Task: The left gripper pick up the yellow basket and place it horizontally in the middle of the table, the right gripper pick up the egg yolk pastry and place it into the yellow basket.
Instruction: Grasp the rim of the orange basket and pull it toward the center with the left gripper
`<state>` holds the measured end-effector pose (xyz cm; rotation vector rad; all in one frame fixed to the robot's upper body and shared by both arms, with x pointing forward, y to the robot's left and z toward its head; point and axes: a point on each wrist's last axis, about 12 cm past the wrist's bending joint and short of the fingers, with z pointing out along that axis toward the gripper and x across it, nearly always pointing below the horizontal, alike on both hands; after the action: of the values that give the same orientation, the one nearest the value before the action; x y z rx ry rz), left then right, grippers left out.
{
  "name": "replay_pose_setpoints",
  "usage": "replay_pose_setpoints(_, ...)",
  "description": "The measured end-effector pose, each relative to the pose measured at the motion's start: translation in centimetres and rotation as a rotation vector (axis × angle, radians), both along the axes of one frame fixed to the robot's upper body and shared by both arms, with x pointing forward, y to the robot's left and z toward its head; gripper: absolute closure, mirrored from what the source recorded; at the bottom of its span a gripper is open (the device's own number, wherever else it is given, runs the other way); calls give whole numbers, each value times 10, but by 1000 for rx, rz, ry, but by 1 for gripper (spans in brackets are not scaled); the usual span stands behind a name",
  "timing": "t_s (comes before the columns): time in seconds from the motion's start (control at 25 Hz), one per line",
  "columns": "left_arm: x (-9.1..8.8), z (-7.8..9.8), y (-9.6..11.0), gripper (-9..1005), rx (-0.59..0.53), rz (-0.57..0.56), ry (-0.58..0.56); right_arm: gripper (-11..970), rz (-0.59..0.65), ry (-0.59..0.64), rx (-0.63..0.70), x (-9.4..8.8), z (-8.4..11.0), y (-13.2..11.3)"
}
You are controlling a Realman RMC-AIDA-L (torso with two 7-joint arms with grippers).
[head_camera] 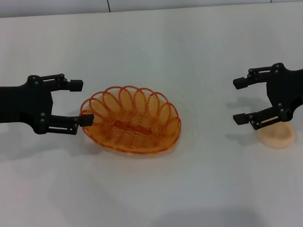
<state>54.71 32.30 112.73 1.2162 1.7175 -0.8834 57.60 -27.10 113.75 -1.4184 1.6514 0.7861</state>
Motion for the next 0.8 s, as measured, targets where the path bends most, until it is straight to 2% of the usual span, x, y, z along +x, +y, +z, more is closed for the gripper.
replay_pose_setpoints(0.24,-1,-1,-2,111,-9,5,3,109,-7,3,8,0,-1,1)
replay_pose_setpoints(0.36,2,4,-1,111,-20,31,23,109,-22,-2,17,0,-1,0)
replay_pose_setpoints(0.6,10,31,-2,112,-21,145,160,110,-46,-21,12,-2,1,-7)
replay_pose_setpoints(0.8,14,56,-6,112,10,236,336,110,-57,-26,9,-4,1,-10)
